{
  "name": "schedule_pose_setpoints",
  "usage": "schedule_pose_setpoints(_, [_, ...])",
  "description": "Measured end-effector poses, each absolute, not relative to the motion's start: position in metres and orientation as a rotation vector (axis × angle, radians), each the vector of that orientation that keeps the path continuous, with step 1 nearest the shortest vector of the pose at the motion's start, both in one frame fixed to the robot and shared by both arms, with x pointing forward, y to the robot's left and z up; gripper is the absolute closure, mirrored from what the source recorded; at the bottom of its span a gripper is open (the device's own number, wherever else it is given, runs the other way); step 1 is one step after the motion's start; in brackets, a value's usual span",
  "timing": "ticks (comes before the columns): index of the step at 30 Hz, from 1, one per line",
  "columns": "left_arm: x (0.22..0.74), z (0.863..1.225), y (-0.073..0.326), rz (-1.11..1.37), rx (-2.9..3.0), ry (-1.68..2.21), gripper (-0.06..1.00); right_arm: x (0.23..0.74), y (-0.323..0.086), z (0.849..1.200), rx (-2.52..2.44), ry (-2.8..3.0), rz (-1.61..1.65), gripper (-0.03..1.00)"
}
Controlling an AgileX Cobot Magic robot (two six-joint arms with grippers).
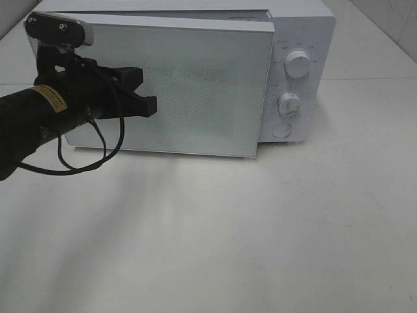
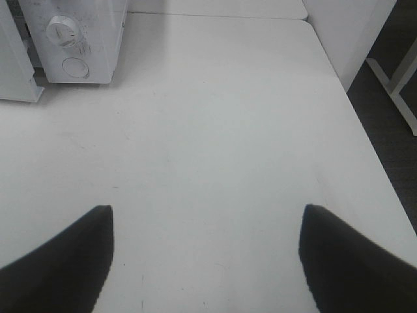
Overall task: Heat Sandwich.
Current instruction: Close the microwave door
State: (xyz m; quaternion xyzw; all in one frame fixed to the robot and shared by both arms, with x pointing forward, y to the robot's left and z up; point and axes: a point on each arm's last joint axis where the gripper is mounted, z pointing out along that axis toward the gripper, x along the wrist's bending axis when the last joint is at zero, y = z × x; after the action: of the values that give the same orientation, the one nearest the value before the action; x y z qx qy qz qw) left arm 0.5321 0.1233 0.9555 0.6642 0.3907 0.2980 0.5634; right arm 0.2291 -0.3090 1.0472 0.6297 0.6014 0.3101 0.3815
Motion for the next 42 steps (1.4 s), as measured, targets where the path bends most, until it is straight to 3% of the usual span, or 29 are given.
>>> schedule_pose_setpoints(19, [0.559, 0.96, 0.054, 0.68, 1.57, 0.891, 0.94, 0.229, -0.309, 1.047, 1.607, 1.535, 0.791, 0.2])
schedule_pose_setpoints(42, [0.575, 0.955, 0.02, 0.628, 1.624, 0.875, 0.94, 0.229, -0.309, 1.047, 1.607, 1.535, 0.791, 0.2])
